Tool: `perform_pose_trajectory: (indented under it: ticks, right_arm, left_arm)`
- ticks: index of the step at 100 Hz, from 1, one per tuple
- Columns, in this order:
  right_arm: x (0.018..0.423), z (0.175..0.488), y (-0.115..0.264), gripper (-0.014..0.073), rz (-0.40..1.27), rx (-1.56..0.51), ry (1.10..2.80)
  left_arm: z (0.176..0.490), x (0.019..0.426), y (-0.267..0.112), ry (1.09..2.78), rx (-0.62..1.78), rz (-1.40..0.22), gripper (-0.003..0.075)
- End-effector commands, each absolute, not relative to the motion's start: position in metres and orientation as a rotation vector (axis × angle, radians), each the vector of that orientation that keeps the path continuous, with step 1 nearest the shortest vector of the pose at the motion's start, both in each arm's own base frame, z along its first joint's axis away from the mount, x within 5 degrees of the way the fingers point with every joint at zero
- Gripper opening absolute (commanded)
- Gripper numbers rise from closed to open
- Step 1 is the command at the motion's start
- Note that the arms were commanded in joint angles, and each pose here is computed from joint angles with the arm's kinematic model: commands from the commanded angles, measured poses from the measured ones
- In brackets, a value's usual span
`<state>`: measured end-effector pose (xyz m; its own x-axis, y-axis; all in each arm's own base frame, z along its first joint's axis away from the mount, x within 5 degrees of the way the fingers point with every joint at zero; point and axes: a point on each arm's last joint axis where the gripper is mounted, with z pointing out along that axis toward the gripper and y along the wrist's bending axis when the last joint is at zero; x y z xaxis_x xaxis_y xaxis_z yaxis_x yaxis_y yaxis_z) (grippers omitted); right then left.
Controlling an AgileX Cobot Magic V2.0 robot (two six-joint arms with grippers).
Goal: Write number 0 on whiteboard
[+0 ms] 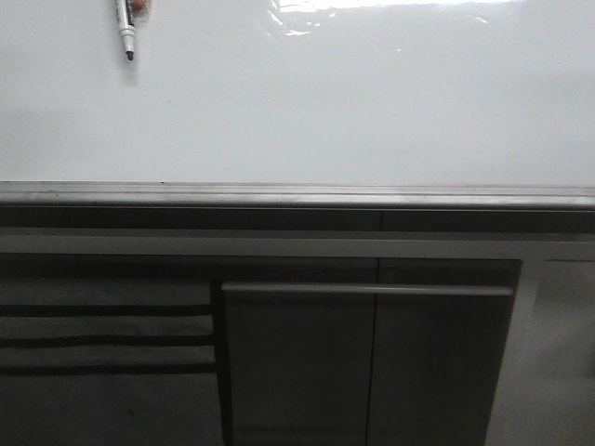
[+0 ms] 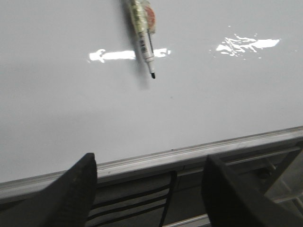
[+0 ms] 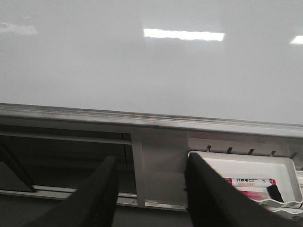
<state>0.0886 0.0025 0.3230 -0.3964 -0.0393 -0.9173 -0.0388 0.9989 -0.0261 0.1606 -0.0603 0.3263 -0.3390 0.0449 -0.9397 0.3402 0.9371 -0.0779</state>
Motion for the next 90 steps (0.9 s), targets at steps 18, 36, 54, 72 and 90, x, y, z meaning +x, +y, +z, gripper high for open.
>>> perform_pose_trajectory:
  ticks: [18,36,54,72,90]
  right_arm:
    - [0.093,0.339,0.002,0.0300,-0.018,-0.063,1.884]
    - [0.093,0.339,0.002,0.0300,-0.018,-0.063,1.884]
    - [0.093,0.339,0.002,0.0300,-0.018,-0.063,1.884]
    - [0.093,0.339,0.002,0.0300,-0.018,-0.063,1.884]
    - [0.093,0.339,0.002,0.0300,-0.018,-0.063,1.884]
  left_arm:
    - [0.351,0.213,-0.090,1.846,0.303,-0.344,0.0440]
    - [0.352,0.249,-0.104,1.861,0.263,-0.374,0.0440]
    - [0.352,0.281,-0.110,1.880,0.208,-0.384,0.0440]
    - [0.355,0.306,-0.116,1.886,0.179,-0.395,0.0440]
    - [0.352,0.324,-0.123,1.901,0.186,-0.390,0.0440]
